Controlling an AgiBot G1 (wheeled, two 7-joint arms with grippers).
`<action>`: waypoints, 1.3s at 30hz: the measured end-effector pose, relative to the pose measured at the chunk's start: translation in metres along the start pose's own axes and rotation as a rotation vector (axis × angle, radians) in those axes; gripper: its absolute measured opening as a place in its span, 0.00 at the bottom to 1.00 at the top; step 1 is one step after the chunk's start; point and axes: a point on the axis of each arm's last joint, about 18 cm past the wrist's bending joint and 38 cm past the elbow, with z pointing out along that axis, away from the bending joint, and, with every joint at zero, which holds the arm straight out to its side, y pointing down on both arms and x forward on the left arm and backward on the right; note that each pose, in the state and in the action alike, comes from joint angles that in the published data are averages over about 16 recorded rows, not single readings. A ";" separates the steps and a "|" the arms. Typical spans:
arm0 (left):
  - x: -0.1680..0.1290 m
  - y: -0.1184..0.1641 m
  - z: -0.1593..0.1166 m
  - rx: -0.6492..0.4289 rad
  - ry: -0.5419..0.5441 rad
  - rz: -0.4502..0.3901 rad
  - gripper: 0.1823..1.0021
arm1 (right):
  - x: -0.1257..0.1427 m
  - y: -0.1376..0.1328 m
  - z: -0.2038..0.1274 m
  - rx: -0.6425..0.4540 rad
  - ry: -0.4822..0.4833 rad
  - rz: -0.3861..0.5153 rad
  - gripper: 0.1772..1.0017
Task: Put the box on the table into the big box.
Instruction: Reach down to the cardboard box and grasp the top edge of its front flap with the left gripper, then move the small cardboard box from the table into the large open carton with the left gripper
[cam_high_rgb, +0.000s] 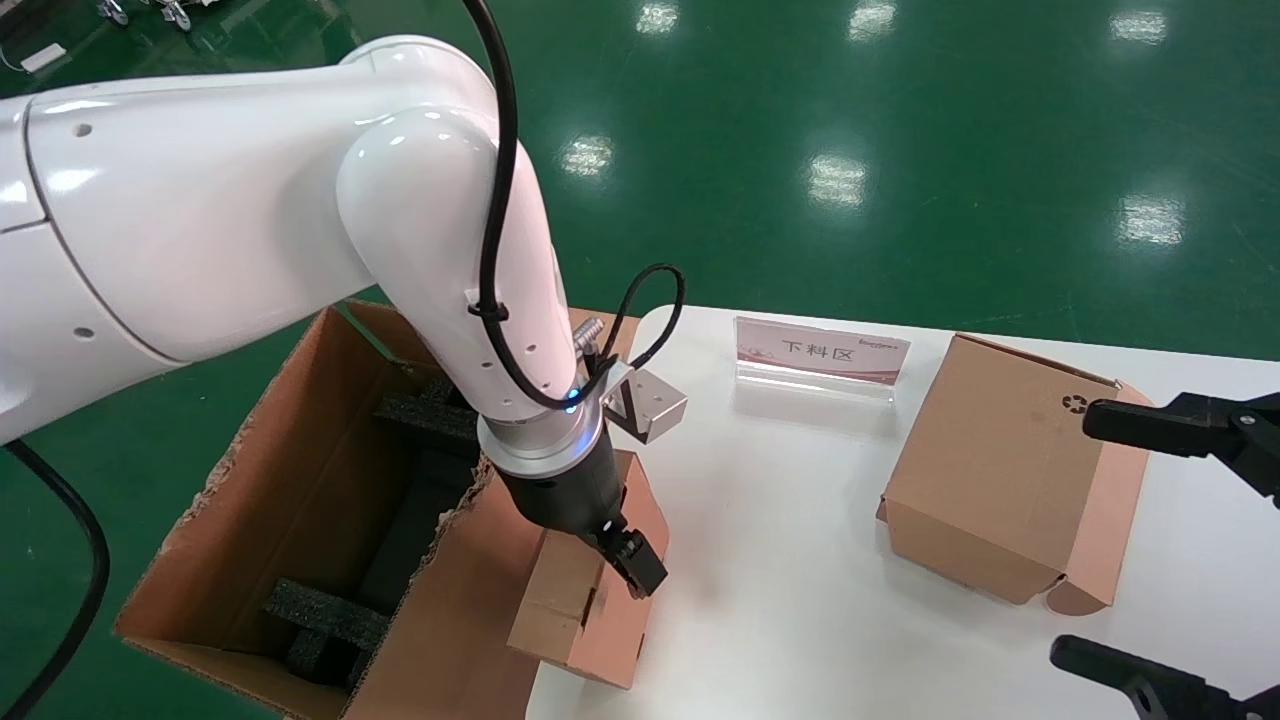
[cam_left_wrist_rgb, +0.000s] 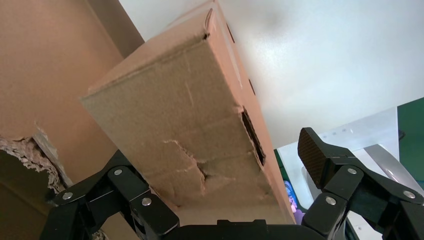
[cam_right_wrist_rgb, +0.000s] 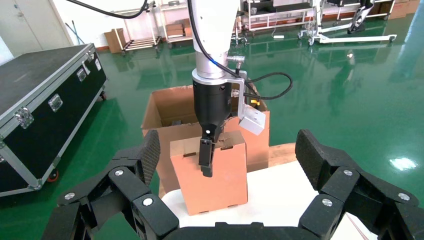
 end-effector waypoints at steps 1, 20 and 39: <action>0.000 0.000 0.000 0.001 -0.001 0.000 0.99 | 0.000 0.000 0.000 0.000 0.000 0.000 0.99; 0.000 -0.003 0.004 0.010 -0.004 -0.003 0.91 | 0.000 0.000 0.000 0.000 0.000 0.000 0.99; -0.001 -0.003 0.003 0.011 -0.004 -0.005 0.49 | 0.000 0.000 0.000 0.000 0.000 0.000 0.91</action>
